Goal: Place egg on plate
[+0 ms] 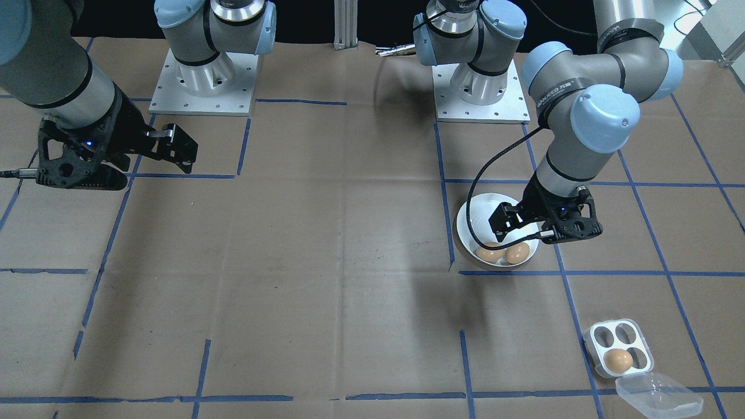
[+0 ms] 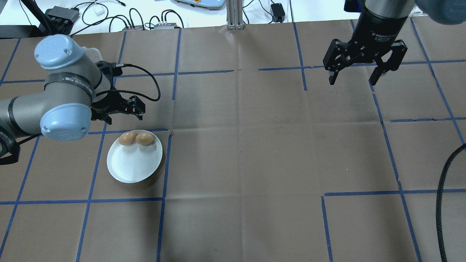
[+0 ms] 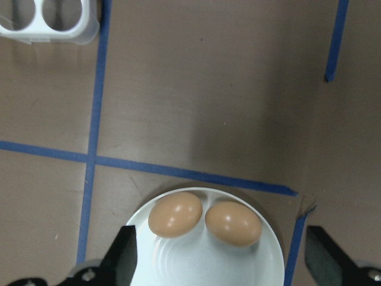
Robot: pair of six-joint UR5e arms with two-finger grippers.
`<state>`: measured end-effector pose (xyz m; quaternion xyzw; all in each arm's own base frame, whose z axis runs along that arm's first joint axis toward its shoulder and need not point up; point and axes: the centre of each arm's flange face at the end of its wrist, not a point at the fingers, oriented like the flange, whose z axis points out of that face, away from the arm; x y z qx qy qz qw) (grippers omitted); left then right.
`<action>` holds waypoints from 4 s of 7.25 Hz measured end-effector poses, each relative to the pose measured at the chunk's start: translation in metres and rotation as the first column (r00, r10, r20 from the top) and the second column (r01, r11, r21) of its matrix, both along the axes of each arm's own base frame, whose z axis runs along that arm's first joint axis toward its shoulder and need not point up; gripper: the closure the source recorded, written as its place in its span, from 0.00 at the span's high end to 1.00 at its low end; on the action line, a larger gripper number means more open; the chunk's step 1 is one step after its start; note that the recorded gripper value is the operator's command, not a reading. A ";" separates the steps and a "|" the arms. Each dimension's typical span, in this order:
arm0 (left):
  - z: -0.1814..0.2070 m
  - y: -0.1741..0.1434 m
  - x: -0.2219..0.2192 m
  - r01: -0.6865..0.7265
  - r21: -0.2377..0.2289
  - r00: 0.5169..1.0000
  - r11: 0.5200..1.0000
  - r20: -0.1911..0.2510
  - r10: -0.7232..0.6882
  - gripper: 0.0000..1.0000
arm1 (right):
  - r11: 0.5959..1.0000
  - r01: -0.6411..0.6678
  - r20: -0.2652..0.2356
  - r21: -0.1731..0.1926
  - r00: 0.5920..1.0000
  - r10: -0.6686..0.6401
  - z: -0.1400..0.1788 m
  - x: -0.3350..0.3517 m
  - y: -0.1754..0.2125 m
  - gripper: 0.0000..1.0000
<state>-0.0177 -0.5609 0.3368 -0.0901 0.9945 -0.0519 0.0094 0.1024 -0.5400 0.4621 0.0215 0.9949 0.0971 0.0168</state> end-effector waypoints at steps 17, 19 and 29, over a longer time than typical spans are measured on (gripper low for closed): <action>-0.122 -0.183 0.168 0.130 0.099 0.991 0.987 -0.032 -0.127 0.66 | 1.000 0.000 0.000 0.000 1.000 0.000 0.000 0.000 0.000 1.00; -0.124 -0.182 0.164 0.133 0.105 0.991 0.986 -0.035 -0.130 0.50 | 1.000 0.000 0.001 0.000 1.000 0.000 0.000 0.000 0.000 1.00; -0.008 -0.089 0.122 0.098 0.190 0.994 0.977 -0.074 -0.085 0.19 | 1.000 0.000 0.001 0.000 1.000 0.000 0.000 0.000 0.000 1.00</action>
